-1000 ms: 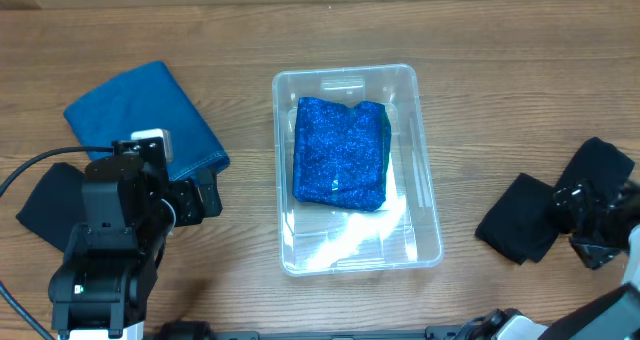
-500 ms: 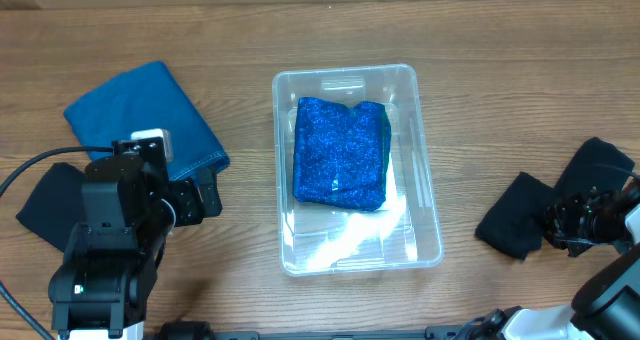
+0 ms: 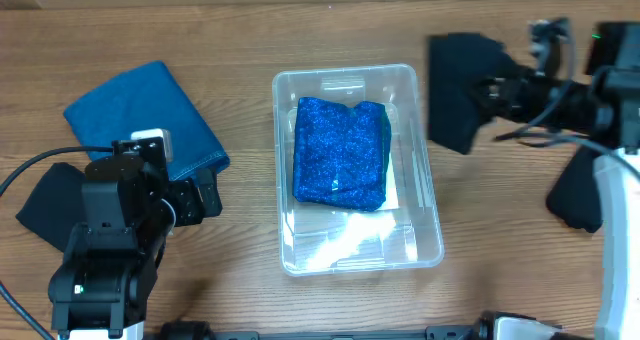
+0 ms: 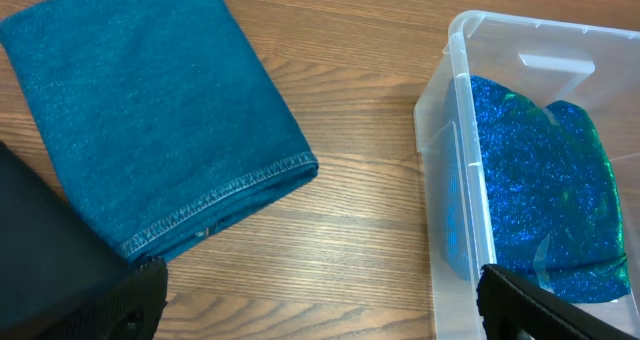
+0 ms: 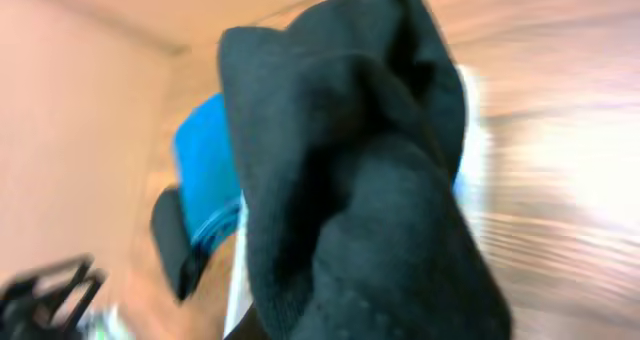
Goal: Pack container
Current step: 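Place the black cloth in the bin's upper right and release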
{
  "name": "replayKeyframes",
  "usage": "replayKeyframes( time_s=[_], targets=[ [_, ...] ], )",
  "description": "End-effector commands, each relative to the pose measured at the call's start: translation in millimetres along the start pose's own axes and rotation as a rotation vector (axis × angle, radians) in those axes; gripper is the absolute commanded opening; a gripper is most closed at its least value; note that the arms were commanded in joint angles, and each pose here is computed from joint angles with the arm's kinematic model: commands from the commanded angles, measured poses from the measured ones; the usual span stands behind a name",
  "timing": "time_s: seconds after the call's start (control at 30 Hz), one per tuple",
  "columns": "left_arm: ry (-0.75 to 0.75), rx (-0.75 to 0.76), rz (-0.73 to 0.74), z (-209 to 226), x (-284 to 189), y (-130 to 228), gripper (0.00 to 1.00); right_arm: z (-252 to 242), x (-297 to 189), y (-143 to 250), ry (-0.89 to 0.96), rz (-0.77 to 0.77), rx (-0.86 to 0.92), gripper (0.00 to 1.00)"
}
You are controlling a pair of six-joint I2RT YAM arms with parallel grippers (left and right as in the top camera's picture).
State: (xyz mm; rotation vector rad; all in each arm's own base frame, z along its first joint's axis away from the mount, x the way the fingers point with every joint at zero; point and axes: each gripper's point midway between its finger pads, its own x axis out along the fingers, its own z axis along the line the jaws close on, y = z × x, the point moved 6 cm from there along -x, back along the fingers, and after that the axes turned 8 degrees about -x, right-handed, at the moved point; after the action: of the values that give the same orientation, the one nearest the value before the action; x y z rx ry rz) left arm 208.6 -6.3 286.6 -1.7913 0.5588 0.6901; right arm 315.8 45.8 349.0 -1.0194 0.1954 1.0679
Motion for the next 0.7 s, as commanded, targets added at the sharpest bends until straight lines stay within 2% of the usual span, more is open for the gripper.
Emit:
replayKeyframes(
  time_s=[0.0, 0.1, 0.27, 0.33, 0.37, 0.43, 0.47, 0.5, 0.53, 0.67],
  targets=[
    [0.024, 0.021, -0.021, -4.8, -5.3, -5.5, 1.0, 51.0, 32.0, 9.1, -0.119, 0.085, -0.119, 0.04],
    [0.024, 0.021, -0.022, -4.8, -5.3, -5.6, 1.0, 60.2, 80.0, 20.7, -0.07, 0.187, -0.152, 0.04],
    [0.025, 0.021, -0.02, -4.9, -5.3, -5.3, 1.0, 23.7, 144.6, 25.4, 0.029, 0.281, -0.128, 0.04],
    [0.024, 0.021, -0.02, -4.8, -5.3, -5.2, 1.0, 0.3, 166.2, 32.3, 0.116, 0.329, -0.085, 0.04],
    [0.024, 0.021, -0.019, -4.8, -5.3, -5.1, 1.0, -21.4, 177.6, 38.8, 0.241, 0.357, -0.002, 0.04],
    [0.024, 0.021, -0.02, -4.8, -5.3, -5.2, 1.0, -37.3, 186.1, 41.4, 0.328, 0.364, 0.019, 0.04],
    [0.024, 0.021, -0.02, -4.8, -5.3, -5.2, 1.0, -40.0, 186.7, 41.9, 0.345, 0.366, 0.017, 0.09],
    [0.024, 0.021, -0.02, -4.8, -5.3, -5.2, 1.0, -41.2, 185.6, 43.6, 0.356, 0.375, 0.019, 0.57],
    [0.024, 0.021, -0.02, -4.8, -5.3, -5.2, 1.0, -41.6, 184.9, 44.9, 0.36, 0.382, 0.022, 1.0],
    [0.024, 0.021, -0.019, -4.7, -5.3, -5.2, 1.0, -40.0, 177.4, 43.8, 0.444, 0.372, -0.015, 1.0]
  ],
)
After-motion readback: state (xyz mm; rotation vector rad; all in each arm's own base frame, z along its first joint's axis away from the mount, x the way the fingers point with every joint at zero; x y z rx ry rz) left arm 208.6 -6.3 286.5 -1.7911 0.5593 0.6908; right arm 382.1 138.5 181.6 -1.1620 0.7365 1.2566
